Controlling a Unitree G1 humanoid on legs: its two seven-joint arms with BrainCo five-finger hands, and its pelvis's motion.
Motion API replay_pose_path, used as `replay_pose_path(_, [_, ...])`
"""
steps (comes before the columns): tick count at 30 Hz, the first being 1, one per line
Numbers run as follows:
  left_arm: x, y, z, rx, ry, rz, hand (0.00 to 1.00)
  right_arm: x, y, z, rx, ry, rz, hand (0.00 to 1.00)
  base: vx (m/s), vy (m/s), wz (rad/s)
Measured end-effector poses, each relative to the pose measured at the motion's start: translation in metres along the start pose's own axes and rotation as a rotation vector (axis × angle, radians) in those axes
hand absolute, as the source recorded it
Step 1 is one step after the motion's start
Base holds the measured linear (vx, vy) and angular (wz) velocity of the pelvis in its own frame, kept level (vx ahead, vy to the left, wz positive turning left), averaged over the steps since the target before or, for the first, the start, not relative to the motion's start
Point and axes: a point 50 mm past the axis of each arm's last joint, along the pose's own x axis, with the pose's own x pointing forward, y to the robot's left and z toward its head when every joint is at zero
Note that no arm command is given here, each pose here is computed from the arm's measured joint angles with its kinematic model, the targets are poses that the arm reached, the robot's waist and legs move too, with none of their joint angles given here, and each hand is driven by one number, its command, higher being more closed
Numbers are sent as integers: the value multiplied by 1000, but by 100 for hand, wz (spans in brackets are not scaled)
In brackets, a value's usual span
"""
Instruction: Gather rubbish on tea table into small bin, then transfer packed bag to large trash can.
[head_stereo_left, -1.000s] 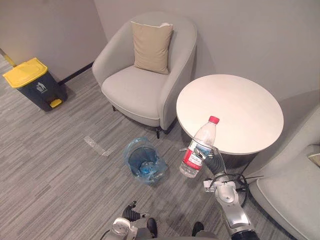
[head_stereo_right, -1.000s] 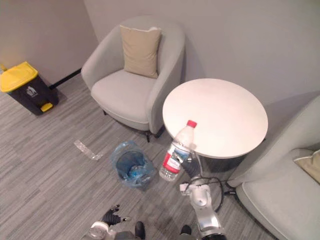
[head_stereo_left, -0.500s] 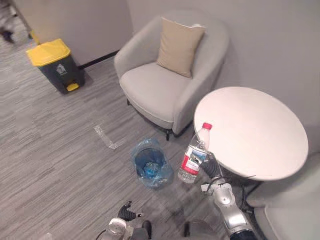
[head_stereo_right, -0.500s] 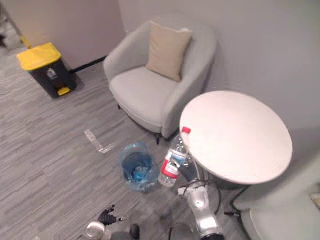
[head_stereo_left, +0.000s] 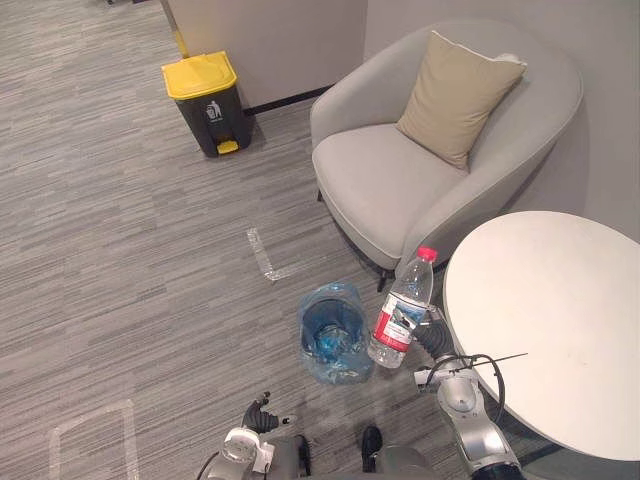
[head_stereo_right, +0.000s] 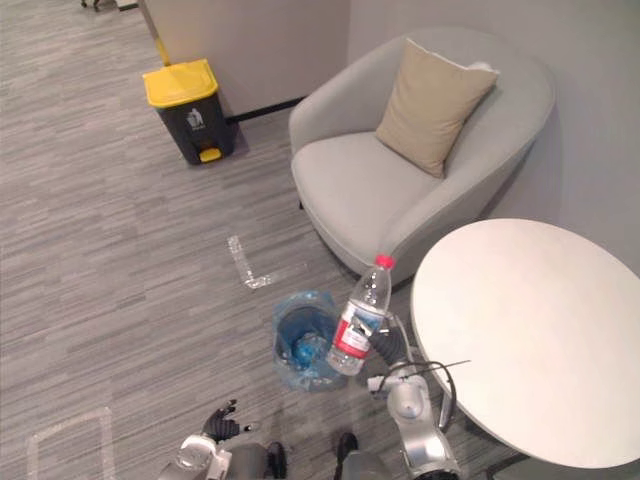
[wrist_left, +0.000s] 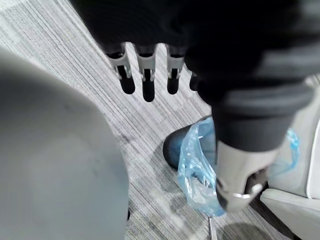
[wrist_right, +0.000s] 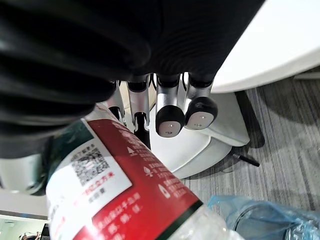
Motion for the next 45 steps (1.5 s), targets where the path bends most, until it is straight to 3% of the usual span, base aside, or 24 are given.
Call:
replay_pose_path(7, [0, 5, -1, 60, -1, -2, 0, 8, 8, 6, -46, -25, 42, 100, -42, 44, -18])
replay_pose_path(13, [9, 19, 28, 91, -71, 41, 0, 48, 17, 34, -159, -119, 122, 100, -136, -4, -12])
replay_pose_path(20, [19, 44, 85, -34, -205, 152, 0, 100, -18, 102, -312, -290, 16, 100, -147, -8, 7])
replay_pose_path(32, [2, 61, 190, -256, -568, 222, 0, 121, -32, 209, -313, -561, -137, 100, -90, 1, 13])
replay_pose_path(36, [-21, 65, 200, -309, -736, 227, 0, 122, -45, 219, -326, -584, -182, 100, 24, 11, 22])
replay_pose_path(42, [-24, 61, 183, -339, -722, 214, 0, 123, -64, 236, -310, -608, -266, 100, 32, 6, 27])
replay_pose_path(43, [-24, 59, 183, -334, -722, 207, 0, 123, -66, 242, -303, -618, -277, 0, 6, 3, 12])
replay_pose_path(45, [-24, 55, 184, -331, -723, 193, 0, 125, -67, 250, -293, -625, -285, 0, 3, 2, 3])
